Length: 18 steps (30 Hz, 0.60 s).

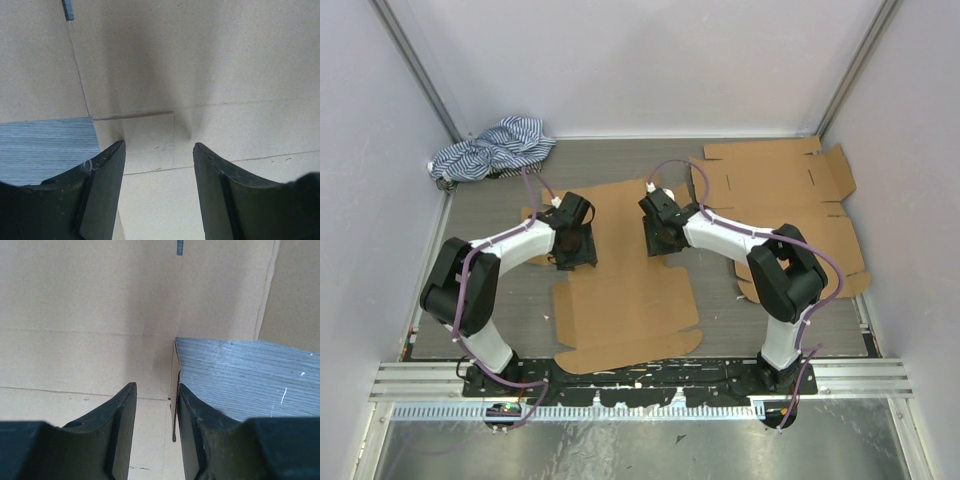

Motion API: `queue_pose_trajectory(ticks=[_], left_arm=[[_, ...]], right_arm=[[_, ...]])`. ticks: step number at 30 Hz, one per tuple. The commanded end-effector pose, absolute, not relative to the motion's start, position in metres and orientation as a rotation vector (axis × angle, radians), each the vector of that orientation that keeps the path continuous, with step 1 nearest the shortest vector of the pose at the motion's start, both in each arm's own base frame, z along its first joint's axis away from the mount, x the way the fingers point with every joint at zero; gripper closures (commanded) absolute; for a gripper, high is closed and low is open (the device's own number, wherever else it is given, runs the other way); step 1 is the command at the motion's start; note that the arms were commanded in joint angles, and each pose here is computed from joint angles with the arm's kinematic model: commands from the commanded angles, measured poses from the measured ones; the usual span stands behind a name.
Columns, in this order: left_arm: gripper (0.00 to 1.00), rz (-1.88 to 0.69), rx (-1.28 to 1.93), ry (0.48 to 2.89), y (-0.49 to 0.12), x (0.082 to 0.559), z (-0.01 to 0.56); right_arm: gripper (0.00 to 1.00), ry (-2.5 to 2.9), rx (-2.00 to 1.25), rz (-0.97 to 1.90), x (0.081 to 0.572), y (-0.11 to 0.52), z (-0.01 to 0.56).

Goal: Fold the paper box

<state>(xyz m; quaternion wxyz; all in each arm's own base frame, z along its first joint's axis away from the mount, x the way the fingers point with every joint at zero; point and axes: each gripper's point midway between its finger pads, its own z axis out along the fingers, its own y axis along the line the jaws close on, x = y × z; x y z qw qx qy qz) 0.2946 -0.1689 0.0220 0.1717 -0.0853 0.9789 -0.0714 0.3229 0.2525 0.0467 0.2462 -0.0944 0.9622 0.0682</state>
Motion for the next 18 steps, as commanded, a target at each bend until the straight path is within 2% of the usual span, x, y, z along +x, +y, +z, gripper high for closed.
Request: queue_pose_trajectory(ticks=[1,11,18], left_arm=[[0.37,-0.175,-0.243,2.804,-0.168,0.293,0.008],[0.37,-0.184,-0.239,2.812,-0.170,0.292,0.007],[0.37,-0.191,-0.234,2.820,-0.172,0.291,0.005]], right_arm=[[0.57,2.558,-0.263,0.253,0.334,0.271,0.072],[0.59,2.596,-0.297,0.306,0.322,0.285,0.055],[0.59,2.672,-0.319,0.346,0.315,0.296,0.018]])
